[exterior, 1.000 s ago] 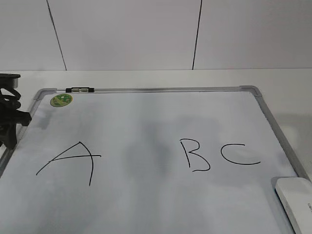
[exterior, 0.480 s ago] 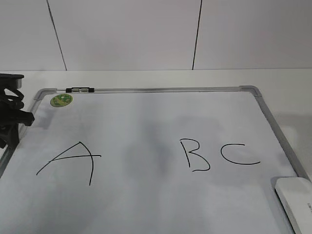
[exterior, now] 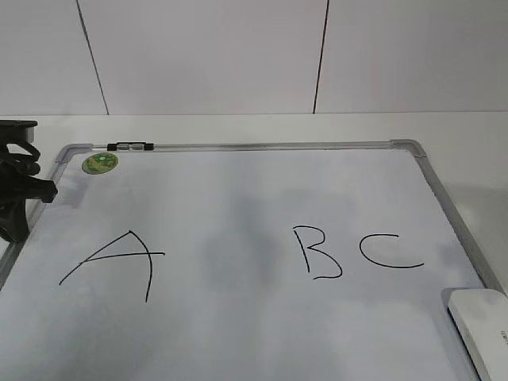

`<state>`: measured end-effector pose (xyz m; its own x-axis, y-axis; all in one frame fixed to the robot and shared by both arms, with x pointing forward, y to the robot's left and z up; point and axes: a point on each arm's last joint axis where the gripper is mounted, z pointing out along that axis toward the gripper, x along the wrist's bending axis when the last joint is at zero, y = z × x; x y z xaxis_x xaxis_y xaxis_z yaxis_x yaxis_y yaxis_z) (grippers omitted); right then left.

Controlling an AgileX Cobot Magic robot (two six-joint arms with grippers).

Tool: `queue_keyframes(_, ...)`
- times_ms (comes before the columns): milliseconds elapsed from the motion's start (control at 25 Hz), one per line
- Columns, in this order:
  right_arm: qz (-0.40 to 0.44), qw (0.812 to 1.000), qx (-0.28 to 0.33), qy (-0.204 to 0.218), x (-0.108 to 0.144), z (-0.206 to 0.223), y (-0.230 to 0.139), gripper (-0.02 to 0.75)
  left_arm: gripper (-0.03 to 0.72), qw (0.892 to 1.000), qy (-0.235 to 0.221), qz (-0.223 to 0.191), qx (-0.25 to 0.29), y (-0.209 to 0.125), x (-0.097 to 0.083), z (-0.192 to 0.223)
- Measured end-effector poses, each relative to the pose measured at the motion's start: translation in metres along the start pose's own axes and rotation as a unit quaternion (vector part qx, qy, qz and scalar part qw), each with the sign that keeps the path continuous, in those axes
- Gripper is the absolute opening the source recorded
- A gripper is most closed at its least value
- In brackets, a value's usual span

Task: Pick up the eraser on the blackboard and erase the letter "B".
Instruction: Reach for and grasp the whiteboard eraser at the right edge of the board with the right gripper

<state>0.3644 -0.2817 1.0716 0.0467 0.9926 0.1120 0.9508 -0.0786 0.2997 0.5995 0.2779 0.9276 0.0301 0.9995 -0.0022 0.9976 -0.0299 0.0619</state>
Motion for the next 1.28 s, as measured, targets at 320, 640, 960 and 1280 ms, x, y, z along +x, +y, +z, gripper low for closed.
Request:
queue_keyframes(320, 0.015, 0.999, 0.036, 0.027, 0.006, 0.011, 0.007, 0.655, 0.020, 1.000, 0.000, 0.000, 0.001, 0.000, 0.000, 0.000)
queue_keyframes(640, 0.026, 0.994, 0.099, 0.021, 0.008, 0.043, 0.026, 0.669, 0.020, 1.000, -0.003, -0.002, 0.002, 0.000, -0.001, 0.000)
queue_keyframes(960, 0.031, 0.993, 0.111, 0.015, 0.005, 0.078, 0.024, 0.666, 0.020, 1.000, -0.005, -0.004, 0.003, 0.000, -0.001, 0.000)
queue_keyframes(1280, 0.025, 0.996, 0.081, 0.015, 0.004, 0.084, 0.026, 0.592, 0.019, 1.000, -0.005, -0.004, 0.003, 0.000, -0.001, 0.000)
